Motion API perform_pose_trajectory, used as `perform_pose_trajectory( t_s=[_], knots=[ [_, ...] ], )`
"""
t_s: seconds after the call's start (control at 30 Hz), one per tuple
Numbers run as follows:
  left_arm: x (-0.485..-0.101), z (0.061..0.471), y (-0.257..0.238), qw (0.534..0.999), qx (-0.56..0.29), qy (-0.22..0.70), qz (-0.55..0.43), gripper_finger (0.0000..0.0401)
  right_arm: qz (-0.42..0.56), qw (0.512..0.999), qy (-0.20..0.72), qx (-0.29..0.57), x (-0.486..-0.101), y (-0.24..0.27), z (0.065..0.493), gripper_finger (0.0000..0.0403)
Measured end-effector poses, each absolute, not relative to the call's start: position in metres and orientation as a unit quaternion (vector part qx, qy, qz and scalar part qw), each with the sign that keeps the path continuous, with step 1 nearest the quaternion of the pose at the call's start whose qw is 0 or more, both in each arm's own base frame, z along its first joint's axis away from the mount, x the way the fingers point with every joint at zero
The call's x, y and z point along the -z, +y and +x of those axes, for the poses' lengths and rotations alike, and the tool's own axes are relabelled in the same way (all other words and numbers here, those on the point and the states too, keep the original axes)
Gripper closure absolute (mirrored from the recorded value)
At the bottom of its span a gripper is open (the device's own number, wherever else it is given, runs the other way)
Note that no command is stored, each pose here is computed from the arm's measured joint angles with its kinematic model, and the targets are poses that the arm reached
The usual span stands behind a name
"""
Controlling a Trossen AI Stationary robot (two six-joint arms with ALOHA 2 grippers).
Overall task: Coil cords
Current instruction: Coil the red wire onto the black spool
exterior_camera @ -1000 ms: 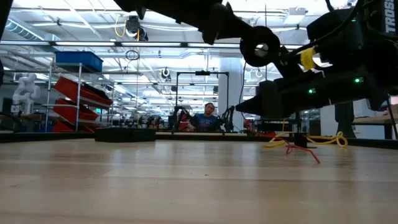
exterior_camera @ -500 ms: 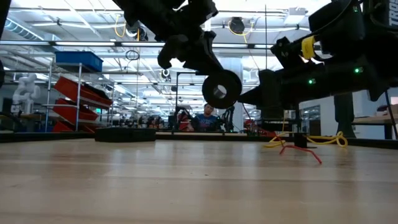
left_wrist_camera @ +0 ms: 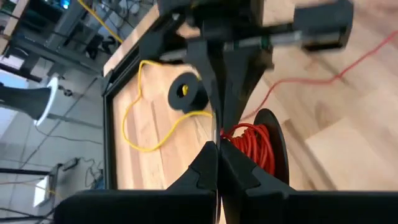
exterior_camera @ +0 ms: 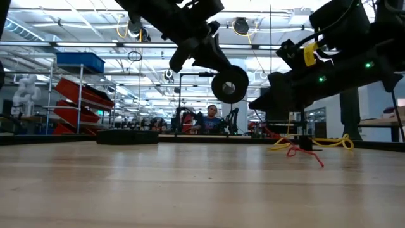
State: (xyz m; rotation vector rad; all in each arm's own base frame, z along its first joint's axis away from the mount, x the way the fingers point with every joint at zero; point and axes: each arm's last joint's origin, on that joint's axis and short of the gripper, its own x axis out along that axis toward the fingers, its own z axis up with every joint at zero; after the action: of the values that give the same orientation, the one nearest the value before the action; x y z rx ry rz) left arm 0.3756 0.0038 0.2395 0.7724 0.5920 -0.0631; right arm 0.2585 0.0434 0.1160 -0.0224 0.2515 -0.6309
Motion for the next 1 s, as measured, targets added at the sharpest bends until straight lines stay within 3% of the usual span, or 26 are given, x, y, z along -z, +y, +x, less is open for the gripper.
perform_pose_trajectory(
  t_s=[0.63, 1.0],
  knots=[
    [-0.219, 0.386, 0.015, 0.816, -0.041, 0.334, 0.470, 0.0400, 0.015, 0.958, 0.081, 0.273, -0.140, 0.048, 0.266, 0.0403],
    [-0.212, 0.410, 0.017, 0.807, -0.160, 0.263, 0.503, 0.0400, 0.013, 0.956, 0.057, 0.289, -0.154, 0.045, 0.278, 0.0402]
  ],
)
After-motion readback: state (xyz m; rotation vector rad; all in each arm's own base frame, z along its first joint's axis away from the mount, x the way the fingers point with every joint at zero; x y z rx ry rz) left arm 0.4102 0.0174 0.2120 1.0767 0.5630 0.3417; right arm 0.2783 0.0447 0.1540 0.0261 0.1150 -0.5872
